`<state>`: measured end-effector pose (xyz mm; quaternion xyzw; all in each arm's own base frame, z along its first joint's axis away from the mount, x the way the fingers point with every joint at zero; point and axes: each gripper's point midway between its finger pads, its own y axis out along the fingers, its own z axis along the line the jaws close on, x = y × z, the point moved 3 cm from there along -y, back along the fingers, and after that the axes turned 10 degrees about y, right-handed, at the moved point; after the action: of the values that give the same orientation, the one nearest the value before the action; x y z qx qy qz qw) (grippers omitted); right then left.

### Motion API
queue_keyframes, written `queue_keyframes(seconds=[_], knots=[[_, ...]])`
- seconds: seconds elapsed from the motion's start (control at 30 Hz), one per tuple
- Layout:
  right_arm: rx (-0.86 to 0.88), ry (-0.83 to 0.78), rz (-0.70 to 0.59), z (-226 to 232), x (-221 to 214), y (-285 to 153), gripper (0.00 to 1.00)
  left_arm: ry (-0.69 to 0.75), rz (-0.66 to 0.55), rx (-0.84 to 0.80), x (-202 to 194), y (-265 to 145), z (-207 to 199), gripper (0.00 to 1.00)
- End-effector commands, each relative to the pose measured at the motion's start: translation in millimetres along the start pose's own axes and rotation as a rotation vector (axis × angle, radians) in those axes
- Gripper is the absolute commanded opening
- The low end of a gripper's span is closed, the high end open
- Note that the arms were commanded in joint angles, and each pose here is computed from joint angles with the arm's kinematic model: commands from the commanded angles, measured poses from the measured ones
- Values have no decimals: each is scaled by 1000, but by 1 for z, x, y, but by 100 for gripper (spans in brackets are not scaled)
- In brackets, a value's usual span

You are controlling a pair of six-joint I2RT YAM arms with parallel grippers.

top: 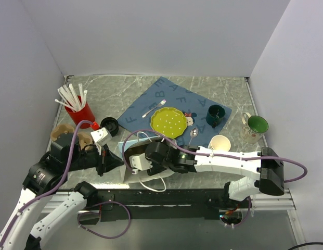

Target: Pack the takeout coffee

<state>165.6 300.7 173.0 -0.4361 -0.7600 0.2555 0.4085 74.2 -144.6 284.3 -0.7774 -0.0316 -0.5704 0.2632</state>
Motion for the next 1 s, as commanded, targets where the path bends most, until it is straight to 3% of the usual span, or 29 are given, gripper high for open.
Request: queue_keyframes(seconds=[0.0, 0.67, 0.77, 0.97], knots=[[13, 26, -24, 1, 1, 4, 20, 42, -33, -26, 9, 4, 0, 1], [147, 64, -10, 17, -3, 30, 25, 20, -28, 12, 12, 3, 4, 1], [153, 70, -9, 19, -3, 31, 31, 18, -24, 16, 12, 5, 6, 1], [135, 88, -5, 16, -5, 29, 59, 15, -25, 24, 14, 6, 8, 1]])
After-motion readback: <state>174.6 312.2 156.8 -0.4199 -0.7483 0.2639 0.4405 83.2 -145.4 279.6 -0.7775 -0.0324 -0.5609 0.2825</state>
